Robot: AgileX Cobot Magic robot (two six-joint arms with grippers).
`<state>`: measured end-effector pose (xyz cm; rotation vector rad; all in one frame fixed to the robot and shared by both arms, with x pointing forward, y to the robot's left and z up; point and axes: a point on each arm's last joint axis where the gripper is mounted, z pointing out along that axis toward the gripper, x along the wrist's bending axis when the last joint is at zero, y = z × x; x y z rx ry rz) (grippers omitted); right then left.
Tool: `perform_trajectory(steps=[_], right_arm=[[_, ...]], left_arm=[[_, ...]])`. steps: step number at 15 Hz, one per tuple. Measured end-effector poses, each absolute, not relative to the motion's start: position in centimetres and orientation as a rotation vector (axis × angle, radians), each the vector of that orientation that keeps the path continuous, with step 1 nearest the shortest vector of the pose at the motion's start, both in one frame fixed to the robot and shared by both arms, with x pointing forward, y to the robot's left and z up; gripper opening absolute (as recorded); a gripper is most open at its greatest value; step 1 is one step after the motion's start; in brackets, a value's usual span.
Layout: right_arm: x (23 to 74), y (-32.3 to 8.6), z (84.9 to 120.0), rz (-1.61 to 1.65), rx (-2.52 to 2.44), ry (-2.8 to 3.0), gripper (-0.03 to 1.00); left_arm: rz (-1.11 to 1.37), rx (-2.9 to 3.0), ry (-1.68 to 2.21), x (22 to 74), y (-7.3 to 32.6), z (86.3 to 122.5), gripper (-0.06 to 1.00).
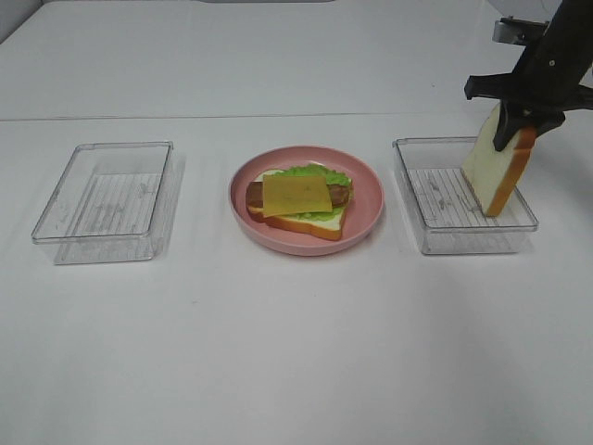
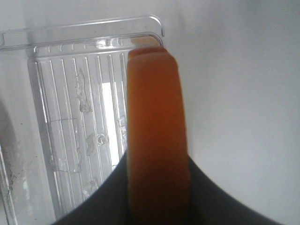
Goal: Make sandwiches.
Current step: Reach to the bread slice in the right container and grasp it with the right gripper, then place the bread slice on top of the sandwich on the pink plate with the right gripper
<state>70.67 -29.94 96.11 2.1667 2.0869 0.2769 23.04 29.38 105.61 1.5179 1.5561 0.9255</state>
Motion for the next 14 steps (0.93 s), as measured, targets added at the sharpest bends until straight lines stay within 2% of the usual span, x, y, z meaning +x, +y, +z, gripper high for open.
perform_trajectory(steps=[12, 14], right_arm=[[70.1, -29.7, 96.3, 0.234, 2.228, 2.128, 0.23], [69.3, -29.1, 98.9, 0.327, 2.271, 2.132, 0.23]], left_arm=[[0.926, 1.518, 1.556, 23.0, 29.4, 105.6, 0.99], [0.926, 1.518, 1.556, 23.0, 29.4, 105.6, 0.99]])
